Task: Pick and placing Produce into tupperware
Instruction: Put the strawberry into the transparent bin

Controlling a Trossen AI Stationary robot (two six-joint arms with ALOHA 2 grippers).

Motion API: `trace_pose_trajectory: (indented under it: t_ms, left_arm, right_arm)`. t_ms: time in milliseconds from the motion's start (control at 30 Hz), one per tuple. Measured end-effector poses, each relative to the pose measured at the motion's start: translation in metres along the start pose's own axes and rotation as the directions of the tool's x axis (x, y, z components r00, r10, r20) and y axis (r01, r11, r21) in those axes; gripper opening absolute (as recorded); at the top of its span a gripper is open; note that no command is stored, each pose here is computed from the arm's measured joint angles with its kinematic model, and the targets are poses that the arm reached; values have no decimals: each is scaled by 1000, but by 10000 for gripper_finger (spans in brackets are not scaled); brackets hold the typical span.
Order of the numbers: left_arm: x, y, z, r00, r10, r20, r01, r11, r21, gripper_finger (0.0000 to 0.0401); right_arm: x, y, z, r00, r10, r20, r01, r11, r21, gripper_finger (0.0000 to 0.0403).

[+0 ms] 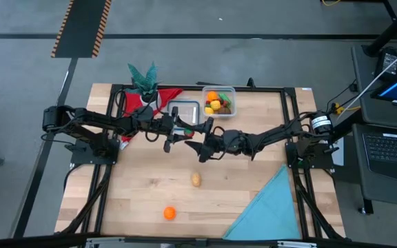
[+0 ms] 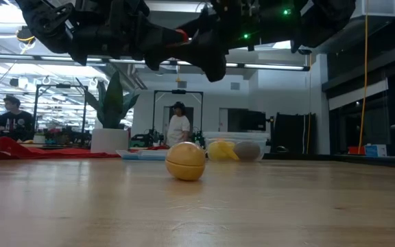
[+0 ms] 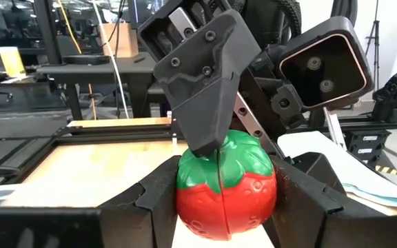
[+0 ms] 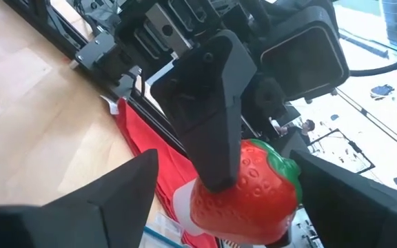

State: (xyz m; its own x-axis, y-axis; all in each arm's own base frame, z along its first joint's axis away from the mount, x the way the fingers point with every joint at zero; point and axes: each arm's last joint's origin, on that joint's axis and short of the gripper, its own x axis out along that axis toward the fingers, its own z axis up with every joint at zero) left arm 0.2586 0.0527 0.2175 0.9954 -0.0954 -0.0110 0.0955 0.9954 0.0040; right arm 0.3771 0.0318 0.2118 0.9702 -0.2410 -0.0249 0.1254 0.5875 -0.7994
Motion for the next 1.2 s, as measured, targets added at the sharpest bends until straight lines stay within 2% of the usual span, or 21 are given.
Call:
trace_pose_trajectory:
  t_ms: [533, 1033, 1200]
  left_arm:
    - [2, -7, 1, 1000, -24, 7, 24, 1000, -8, 175]
    - [2, -9, 1, 999, -33, 11, 33, 999, -1, 175]
    - [2, -9, 1, 999, -41, 12, 41, 999, -1, 175]
  right_arm:
    - [2, -3, -4, 1000, -2, -9, 1, 1000, -9, 260]
    - [2, -5, -4, 1000, -26, 0, 26, 1000, -4, 250]
    - [0, -2, 0, 1000, -23, 5, 23, 995, -92, 256]
